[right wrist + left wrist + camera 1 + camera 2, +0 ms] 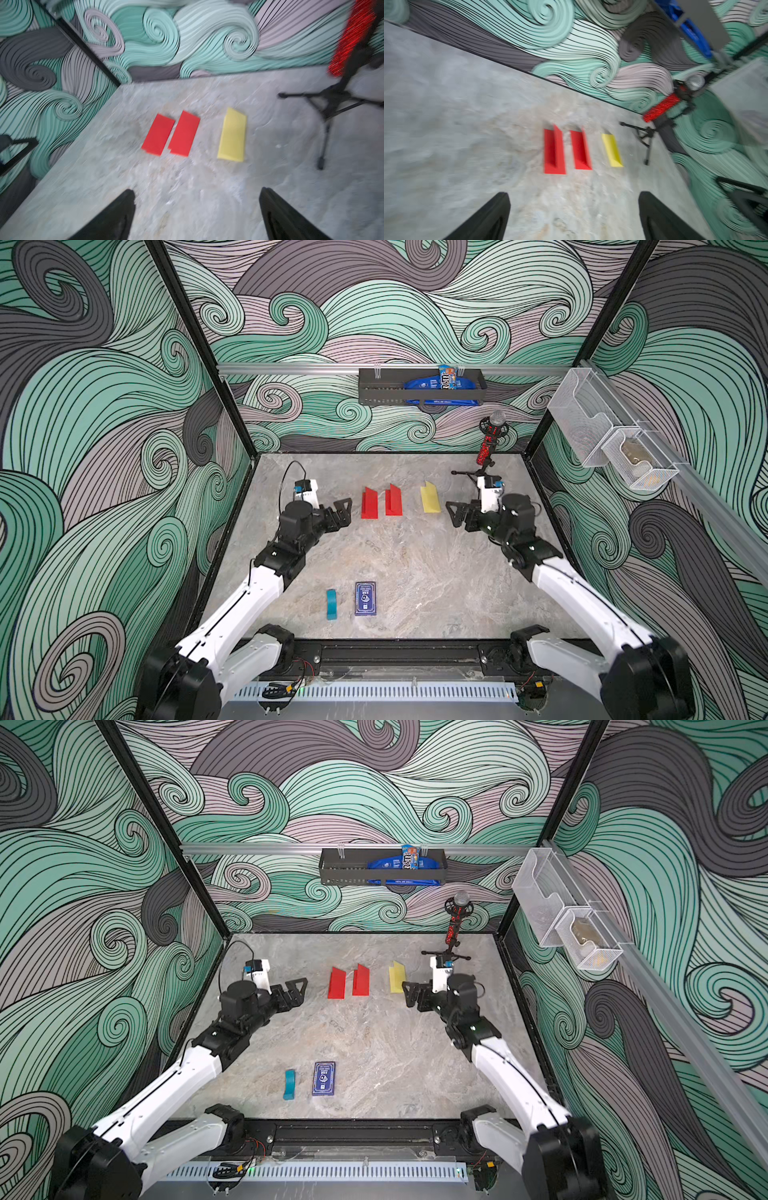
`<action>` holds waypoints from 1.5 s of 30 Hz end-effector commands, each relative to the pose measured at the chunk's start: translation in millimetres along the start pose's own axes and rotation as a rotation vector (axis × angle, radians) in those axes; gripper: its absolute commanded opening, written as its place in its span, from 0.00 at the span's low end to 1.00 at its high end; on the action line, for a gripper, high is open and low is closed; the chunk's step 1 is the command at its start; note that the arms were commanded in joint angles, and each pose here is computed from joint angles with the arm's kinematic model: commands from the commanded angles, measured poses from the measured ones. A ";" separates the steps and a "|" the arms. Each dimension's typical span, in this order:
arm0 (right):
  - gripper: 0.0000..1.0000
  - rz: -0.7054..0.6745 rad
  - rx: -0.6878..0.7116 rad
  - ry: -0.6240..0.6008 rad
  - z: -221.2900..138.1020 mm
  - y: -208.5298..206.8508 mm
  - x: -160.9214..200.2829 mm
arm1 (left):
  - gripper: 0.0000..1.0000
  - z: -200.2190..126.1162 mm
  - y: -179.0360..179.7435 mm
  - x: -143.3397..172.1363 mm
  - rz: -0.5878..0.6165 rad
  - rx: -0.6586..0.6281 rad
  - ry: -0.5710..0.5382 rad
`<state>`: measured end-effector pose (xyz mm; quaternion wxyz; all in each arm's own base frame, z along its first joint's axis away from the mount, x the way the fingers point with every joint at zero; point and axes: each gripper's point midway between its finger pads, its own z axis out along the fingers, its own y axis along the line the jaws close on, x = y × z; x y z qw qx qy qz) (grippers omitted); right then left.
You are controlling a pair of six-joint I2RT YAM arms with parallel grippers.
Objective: Fold the square paper along the opposite sides
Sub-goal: Reset both arms
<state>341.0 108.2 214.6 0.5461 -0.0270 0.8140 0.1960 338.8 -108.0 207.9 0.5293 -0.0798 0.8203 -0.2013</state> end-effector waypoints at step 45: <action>1.00 -0.219 0.383 -0.322 10.5 -150.1 35.3 | 0.99 37.3 123.8 12.5 0.370 -0.108 -0.332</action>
